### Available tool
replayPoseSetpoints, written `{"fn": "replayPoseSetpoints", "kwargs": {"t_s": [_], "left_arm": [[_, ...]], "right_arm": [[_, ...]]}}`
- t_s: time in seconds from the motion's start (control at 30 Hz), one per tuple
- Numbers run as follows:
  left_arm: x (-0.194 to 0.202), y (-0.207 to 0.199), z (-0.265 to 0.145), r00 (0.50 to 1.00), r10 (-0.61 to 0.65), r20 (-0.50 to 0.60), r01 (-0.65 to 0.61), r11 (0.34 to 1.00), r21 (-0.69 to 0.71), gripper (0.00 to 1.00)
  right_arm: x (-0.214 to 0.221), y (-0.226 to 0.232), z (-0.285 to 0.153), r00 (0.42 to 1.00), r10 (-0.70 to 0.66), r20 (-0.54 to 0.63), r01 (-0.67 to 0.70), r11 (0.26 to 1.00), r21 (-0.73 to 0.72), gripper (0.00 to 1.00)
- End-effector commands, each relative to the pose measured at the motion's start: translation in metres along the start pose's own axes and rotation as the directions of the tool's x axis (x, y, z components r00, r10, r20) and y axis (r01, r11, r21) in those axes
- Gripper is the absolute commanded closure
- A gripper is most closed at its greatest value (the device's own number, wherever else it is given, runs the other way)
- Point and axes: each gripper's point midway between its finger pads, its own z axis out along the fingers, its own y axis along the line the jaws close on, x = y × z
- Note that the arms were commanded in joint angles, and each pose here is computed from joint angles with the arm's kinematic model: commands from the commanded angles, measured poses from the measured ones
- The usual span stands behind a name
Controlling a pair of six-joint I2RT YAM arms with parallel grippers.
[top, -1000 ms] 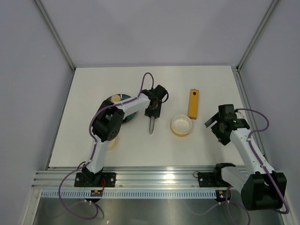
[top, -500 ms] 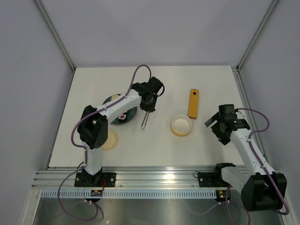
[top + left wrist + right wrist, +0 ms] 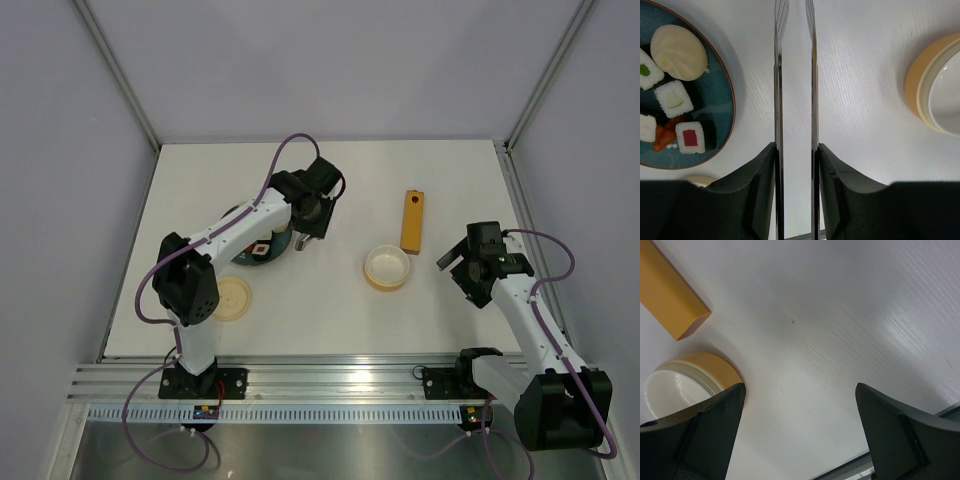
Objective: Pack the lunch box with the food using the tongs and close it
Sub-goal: Pick up the clamp at the center of the board, then pick up the fake food from the plate.
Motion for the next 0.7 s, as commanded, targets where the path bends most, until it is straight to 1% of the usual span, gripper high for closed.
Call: {"fn": "replayPoseSetpoints", "kwargs": {"t_s": [0.0,0.23,0.33,0.5,0.67], "left_arm": [[-0.009,-0.008,-0.013,0.999,0.007,0.033,-0.009,0.999,0.051,0.61],[-0.008,-0.003,-0.022,0.999,0.004,0.041,-0.006,0.999,0.047,0.61],[-0.011,0.004,-0.035,0.998,-0.003,0.068,0.0,0.999,0.033,0.61],[-0.014,0.033,-0.061,0.993,-0.046,0.105,0.047,0.999,-0.003,0.6],[-0.008,0.07,-0.078,0.987,-0.12,0.102,0.125,0.992,-0.037,0.59]], "right_arm": [[-0.011,0.01,-0.01,1.0,-0.007,0.028,0.008,0.999,-0.036,0.01],[-0.011,0.01,-0.012,1.0,-0.013,0.027,0.014,0.999,-0.036,0.01],[-0.011,0.01,-0.012,1.0,-0.016,0.027,0.017,0.999,-0.036,0.01],[-0.013,0.012,-0.015,0.999,-0.025,0.027,0.026,0.999,-0.041,0.01],[-0.016,0.015,-0.017,0.999,-0.045,0.029,0.047,0.998,-0.046,0.01]]}}
